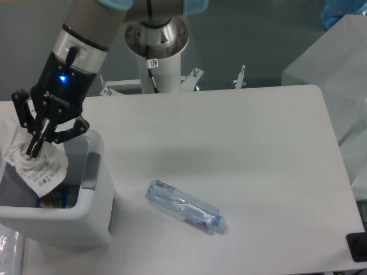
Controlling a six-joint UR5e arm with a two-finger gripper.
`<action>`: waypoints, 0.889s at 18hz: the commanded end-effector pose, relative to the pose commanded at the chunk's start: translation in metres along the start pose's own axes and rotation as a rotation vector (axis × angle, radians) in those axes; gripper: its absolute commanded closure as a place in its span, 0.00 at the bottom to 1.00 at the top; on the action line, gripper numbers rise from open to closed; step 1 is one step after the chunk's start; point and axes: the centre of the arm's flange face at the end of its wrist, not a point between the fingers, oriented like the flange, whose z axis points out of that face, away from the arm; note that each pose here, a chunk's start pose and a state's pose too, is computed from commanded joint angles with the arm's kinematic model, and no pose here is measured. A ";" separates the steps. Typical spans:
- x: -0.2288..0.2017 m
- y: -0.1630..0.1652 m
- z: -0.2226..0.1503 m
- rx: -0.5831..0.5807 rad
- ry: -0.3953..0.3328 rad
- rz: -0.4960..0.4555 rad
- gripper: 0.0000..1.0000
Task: Place the trash in the trash can
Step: 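Open the gripper to drop the paper into the bin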
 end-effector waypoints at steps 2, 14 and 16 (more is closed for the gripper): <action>0.001 0.001 0.003 -0.006 0.002 0.014 0.42; -0.066 -0.012 -0.040 0.042 -0.168 -0.049 0.02; -0.107 -0.008 -0.060 0.061 -0.221 -0.124 0.01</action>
